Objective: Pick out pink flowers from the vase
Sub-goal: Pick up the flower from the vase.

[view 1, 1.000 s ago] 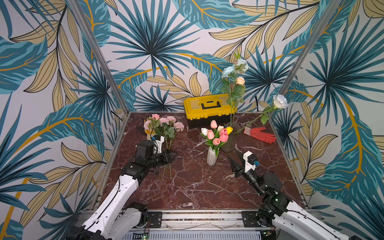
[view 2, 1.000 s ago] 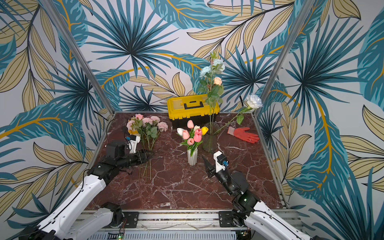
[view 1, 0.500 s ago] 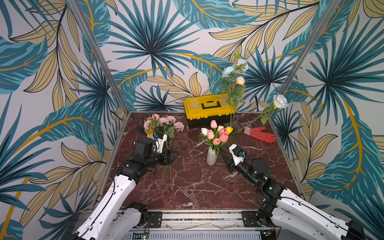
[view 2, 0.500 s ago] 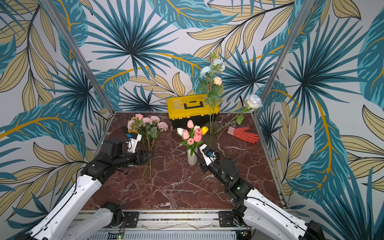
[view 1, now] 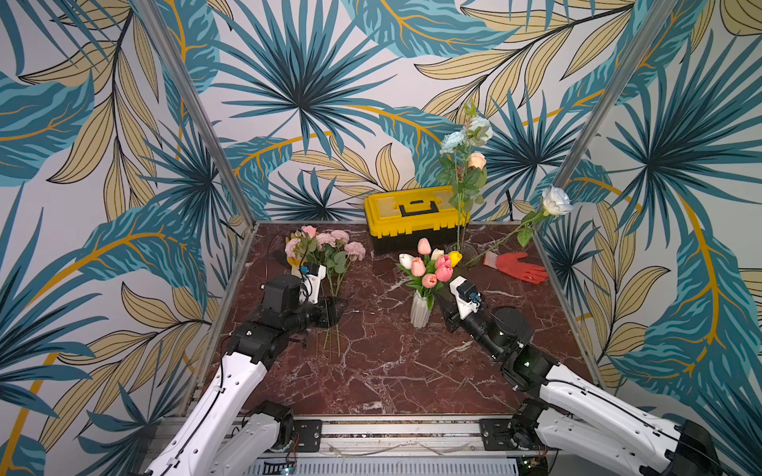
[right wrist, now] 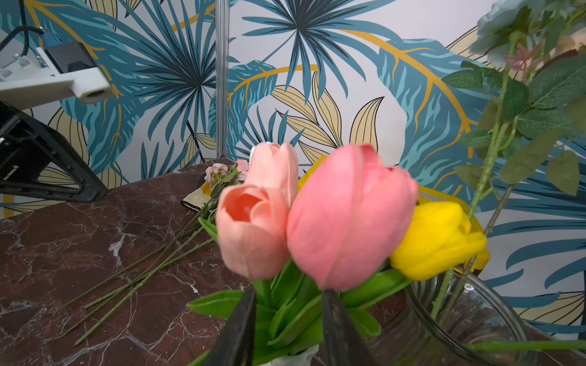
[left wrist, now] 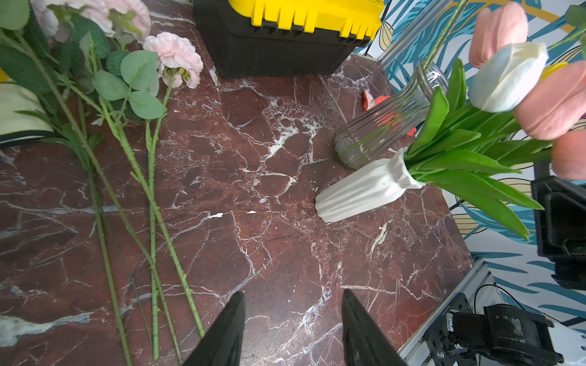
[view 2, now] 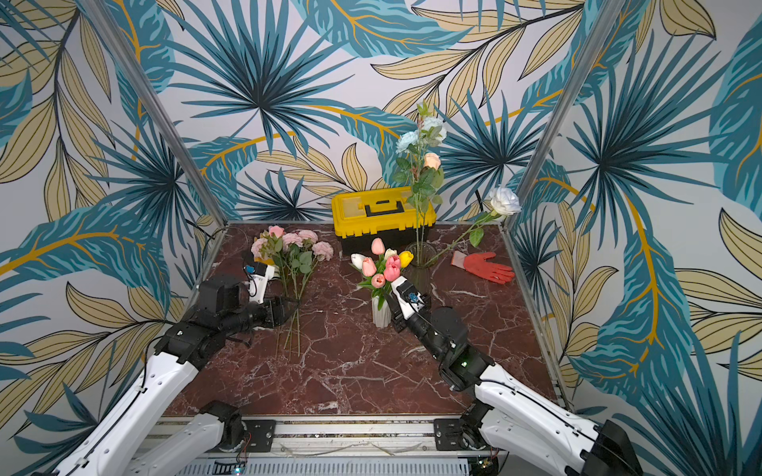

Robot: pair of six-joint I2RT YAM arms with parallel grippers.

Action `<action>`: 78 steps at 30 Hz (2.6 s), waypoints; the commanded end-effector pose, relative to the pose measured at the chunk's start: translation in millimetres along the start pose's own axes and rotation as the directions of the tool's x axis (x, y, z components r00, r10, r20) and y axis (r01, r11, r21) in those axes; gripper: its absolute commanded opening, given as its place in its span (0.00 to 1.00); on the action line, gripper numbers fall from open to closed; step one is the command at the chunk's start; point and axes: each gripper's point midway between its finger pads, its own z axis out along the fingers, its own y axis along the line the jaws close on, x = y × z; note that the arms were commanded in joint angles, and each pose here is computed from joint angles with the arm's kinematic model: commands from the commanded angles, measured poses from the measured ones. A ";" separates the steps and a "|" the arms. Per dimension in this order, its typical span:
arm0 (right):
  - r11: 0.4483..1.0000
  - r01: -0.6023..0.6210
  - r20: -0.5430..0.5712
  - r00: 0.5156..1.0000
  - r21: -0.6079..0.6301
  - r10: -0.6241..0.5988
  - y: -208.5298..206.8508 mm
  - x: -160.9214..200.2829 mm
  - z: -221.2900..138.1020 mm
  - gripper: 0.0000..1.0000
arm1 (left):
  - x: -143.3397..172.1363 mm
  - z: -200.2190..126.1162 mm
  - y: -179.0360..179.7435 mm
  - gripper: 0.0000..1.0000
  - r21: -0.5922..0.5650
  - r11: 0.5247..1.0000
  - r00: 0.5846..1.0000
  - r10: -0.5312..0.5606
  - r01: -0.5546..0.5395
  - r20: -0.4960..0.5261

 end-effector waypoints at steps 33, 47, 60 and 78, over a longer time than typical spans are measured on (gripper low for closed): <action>0.998 -0.064 0.028 0.998 0.014 0.064 -8.4 -0.3 15.8 0.19 | 9.5 0.3 7.2 0.50 -0.025 1.000 1.000 0.011 -0.012 -0.006; 0.994 -0.109 0.055 0.992 -0.001 0.109 -10.4 -13.0 14.2 0.04 | 8.5 -0.3 6.9 0.50 -0.026 1.000 1.000 0.014 -0.014 -0.002; 0.996 -0.093 0.104 0.990 -0.013 0.093 -18.5 -66.9 -0.1 0.00 | 6.3 -3.5 5.8 0.51 -0.026 0.999 1.000 0.029 -0.028 0.012; 0.997 -0.046 0.057 0.997 -0.055 0.049 -29.3 -143.7 -44.0 0.00 | -13.2 -23.2 -35.0 0.53 0.112 0.986 0.989 0.118 -0.128 0.087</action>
